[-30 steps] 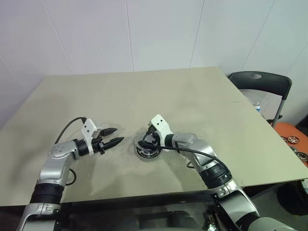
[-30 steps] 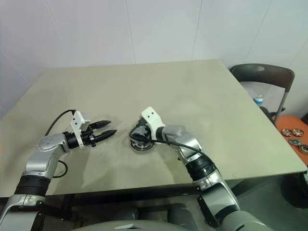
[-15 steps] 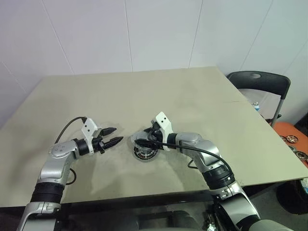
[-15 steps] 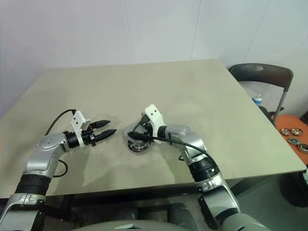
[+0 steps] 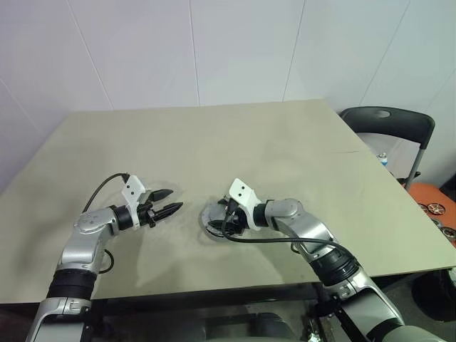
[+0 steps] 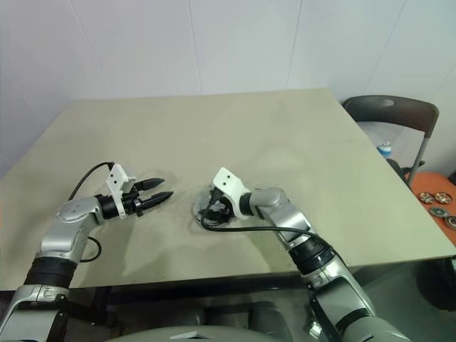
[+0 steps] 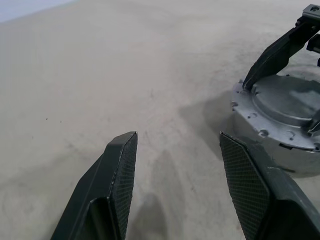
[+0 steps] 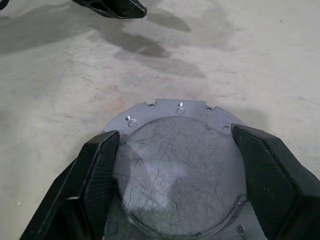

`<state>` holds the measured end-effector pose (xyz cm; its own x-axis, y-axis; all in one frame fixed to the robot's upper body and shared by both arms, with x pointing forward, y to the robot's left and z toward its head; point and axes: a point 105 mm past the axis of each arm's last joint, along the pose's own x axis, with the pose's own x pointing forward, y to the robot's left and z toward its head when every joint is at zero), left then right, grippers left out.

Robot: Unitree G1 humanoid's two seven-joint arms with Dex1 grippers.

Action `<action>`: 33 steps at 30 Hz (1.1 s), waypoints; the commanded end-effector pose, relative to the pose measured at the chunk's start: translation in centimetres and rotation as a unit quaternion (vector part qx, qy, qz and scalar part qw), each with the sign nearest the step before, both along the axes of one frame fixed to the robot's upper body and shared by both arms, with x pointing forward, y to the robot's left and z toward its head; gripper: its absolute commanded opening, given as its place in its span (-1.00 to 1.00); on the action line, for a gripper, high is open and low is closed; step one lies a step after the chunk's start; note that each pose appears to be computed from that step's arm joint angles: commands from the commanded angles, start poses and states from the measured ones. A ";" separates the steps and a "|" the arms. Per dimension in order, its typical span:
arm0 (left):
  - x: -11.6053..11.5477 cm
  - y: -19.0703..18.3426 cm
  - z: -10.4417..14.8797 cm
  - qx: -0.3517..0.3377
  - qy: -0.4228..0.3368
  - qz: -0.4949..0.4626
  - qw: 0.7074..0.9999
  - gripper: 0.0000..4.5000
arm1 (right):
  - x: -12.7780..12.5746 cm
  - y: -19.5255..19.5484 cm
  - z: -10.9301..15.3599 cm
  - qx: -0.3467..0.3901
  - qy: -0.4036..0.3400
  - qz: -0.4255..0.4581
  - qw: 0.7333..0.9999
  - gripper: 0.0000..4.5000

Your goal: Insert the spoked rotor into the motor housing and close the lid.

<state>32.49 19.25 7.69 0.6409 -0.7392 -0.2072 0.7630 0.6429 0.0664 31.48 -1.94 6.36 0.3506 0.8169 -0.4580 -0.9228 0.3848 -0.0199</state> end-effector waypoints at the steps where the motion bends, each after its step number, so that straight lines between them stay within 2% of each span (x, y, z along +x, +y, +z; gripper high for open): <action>1: 0.4 -0.1 1.2 0.004 -0.023 -0.003 1.000 0.23 | -0.8 -0.5 -1.1 -0.014 0.026 0.015 0.999 0.44; 7: 0.4 -0.2 1.0 0.005 -0.022 -0.003 1.000 0.23 | -0.5 -0.3 -0.1 0.023 0.045 0.002 0.999 0.44; 13: 0.4 -0.3 0.7 0.006 -0.017 -0.004 1.000 0.23 | -0.9 -0.1 0.3 0.028 0.042 0.016 0.999 0.44; 18: 0.4 -0.5 0.7 0.006 -0.016 -0.008 1.000 0.23 | -0.8 -0.8 -0.8 -0.015 0.021 0.020 0.999 0.44; 24: 0.1 -0.8 0.7 0.000 -0.014 -0.018 1.000 0.23 | -1.5 -1.4 -1.6 -0.036 0.034 0.042 0.998 0.44; 33: -0.7 -0.8 0.8 0.004 -0.007 -0.042 0.999 0.23 | -0.2 -1.6 -1.8 -0.043 0.008 0.008 0.999 0.44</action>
<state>31.75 18.56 7.24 0.5870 -0.7764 -0.2294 0.8034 0.5935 0.0472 30.85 -2.55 6.27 0.2933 0.8334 -0.4684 -0.9470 0.3204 -0.0228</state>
